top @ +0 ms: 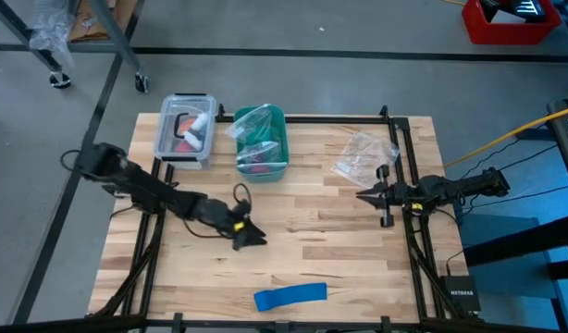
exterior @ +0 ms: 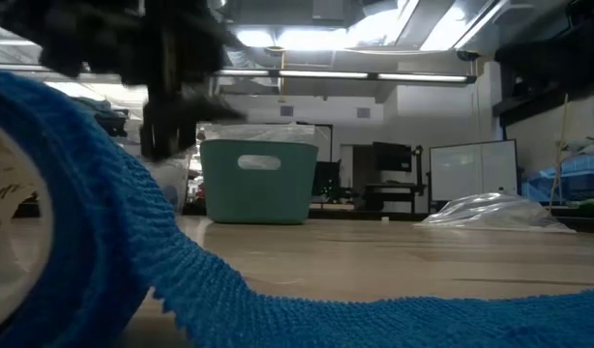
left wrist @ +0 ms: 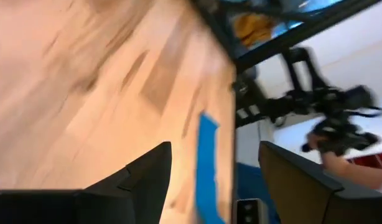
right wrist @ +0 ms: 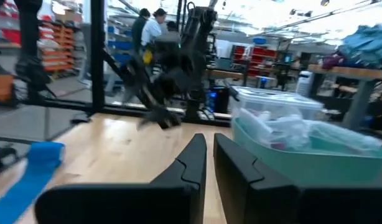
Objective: Roll bandage
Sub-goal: Roll the blue bandage
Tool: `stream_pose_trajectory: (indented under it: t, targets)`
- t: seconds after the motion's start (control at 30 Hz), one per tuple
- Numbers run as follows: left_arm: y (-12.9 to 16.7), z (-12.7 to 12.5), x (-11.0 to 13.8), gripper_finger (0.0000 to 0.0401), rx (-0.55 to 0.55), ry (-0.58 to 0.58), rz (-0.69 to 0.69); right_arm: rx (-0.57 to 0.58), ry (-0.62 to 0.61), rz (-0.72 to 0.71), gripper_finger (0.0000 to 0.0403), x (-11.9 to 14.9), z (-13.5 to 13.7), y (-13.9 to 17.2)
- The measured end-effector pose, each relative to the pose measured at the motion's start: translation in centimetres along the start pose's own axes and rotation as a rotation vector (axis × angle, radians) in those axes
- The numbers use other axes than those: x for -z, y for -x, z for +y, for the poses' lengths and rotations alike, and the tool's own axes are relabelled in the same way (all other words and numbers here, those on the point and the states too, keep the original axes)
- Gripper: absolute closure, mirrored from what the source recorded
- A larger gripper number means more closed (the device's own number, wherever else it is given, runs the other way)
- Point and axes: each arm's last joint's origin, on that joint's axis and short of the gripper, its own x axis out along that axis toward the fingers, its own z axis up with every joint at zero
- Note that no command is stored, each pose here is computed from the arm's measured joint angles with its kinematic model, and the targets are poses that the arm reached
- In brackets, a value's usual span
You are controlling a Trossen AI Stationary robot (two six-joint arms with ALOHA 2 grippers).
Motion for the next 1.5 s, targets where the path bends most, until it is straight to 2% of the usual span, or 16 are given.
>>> stream_pose_trajectory:
  t: [0.07, 0.17, 0.27, 0.43, 0.53, 0.63, 0.8, 1.03, 1.13, 1.27, 1.4, 1.5]
  targets:
    - [-1.1, 0.3, 0.6, 0.0174, 0.007, -0.012, 0.075, -0.036, -0.017, -0.004, 0.0368, 0.0, 0.1, 0.0]
    - [-2.4, -0.9, 1.7, 0.0207, 0.065, -0.043, 0.164, -0.091, -0.028, -0.009, 0.0368, 0.0, 0.3, 0.0]
    - [-3.0, -2.8, 2.8, 0.0262, 0.129, -0.06, 0.228, -0.135, -0.071, -0.01, 0.0368, 0.0, 0.4, 0.0]
    - [-3.1, -5.7, 5.2, 0.0366, 0.15, -0.019, 0.333, -0.182, -0.159, 0.014, 0.0369, 0.1, 0.6, -0.1]
    - [-2.7, -7.4, 7.3, 0.0393, 0.127, -0.014, 0.401, -0.199, -0.204, 0.058, 0.037, 0.5, 0.7, -0.3]
    - [-2.3, -8.4, 9.1, 0.039, 0.037, -0.047, 0.413, -0.2, -0.221, 0.12, 0.0384, 1.0, 0.8, -0.6]
    - [-1.8, -9.0, 10.1, 0.0396, -0.081, -0.055, 0.311, -0.2, -0.215, 0.2, 0.0395, 1.7, 1.0, -1.1]
    - [-1.8, -9.0, 10.1, 0.0373, -0.086, -0.083, 0.281, -0.2, -0.217, 0.193, 0.038, 1.7, 1.1, -1.7]
    - [-2.0, -8.5, 9.8, 0.0347, -0.126, -0.062, 0.28, -0.2, -0.217, 0.187, 0.038, 1.6, 1.1, -1.8]
    - [-3.3, -7.1, 9.7, 0.0293, -0.174, -0.006, 0.262, -0.199, -0.217, 0.192, 0.038, 1.7, 1.2, -1.8]
    - [-4.9, -6.0, 10.2, 0.024, -0.14, 0.034, 0.276, -0.199, -0.216, 0.192, 0.038, 1.7, 1.2, -1.8]
    - [-5.5, -5.3, 10.5, 0.0216, -0.136, 0.038, 0.313, -0.199, -0.216, 0.193, 0.0379, 1.7, 1.2, -1.8]
